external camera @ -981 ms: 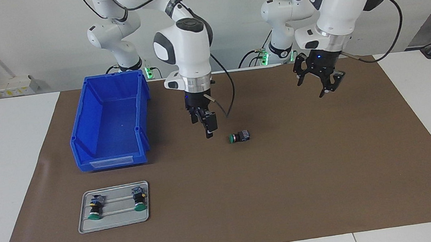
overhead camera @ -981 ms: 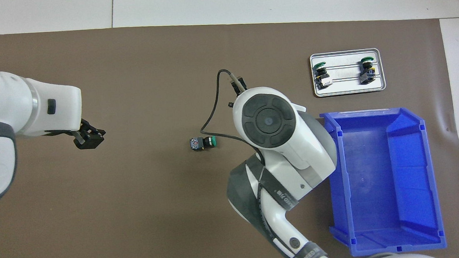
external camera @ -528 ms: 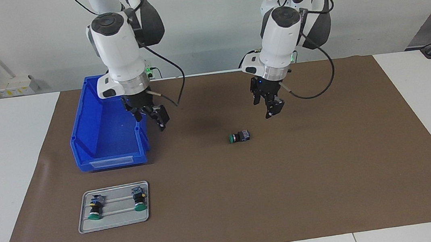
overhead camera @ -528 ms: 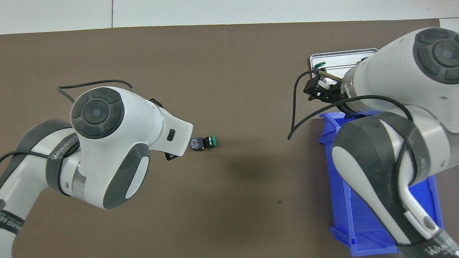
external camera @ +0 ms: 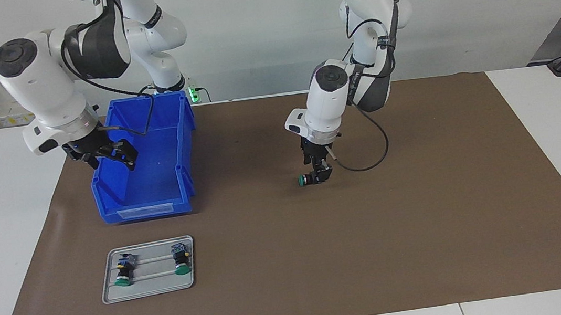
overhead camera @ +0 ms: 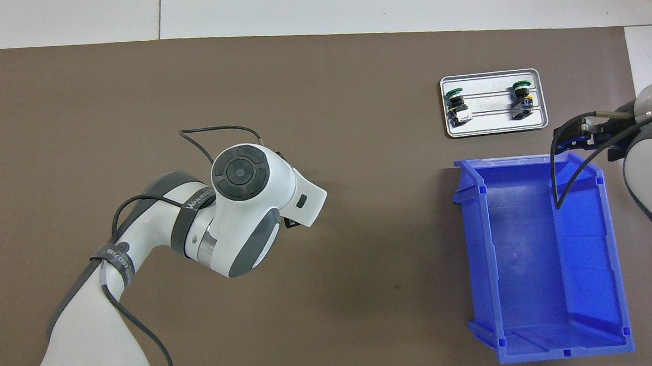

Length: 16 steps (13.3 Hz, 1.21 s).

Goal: Place and press button with both arms
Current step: 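Withdraw the right gripper to rest while the left gripper reaches inward, then move the left gripper down toward the green button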

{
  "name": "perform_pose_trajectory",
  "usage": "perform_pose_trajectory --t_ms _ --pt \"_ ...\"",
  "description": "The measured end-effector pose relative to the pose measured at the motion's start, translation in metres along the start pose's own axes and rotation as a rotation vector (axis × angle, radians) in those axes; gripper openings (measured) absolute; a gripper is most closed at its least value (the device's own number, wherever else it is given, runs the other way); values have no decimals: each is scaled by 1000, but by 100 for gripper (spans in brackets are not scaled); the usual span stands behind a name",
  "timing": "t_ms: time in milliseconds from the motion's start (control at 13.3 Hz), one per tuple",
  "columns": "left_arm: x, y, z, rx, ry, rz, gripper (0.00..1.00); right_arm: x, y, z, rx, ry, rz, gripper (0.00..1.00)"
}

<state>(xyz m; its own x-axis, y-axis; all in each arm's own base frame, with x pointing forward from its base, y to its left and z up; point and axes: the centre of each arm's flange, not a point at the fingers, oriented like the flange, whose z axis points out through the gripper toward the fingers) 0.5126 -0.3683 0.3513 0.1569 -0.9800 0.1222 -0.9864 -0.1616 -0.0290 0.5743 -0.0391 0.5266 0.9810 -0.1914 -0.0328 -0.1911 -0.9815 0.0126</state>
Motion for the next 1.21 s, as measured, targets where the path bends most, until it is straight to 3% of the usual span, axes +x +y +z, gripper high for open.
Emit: perform_pose_trajectory --t_ms 302,679,830,905,981,1207 --pt "6 1 21 5 9 8 74 -12 4 -42 13 53 -10 100" --pt "6 0 40 9 16 -6 73 -28 2 -116 15 67 -20 100" --pt "7 0 45 9 18 -17 69 -34 2 -135 15 70 -21 100" --pt "6 1 47 6 16 -39 59 -35 0 -135 9 68 -28 100" --pt "6 1 48 6 15 -63 44 -35 -4 -133 0 62 -39 100" --pt "3 -3 47 10 14 -102 41 -33 -13 -127 -10 52 -71 100"
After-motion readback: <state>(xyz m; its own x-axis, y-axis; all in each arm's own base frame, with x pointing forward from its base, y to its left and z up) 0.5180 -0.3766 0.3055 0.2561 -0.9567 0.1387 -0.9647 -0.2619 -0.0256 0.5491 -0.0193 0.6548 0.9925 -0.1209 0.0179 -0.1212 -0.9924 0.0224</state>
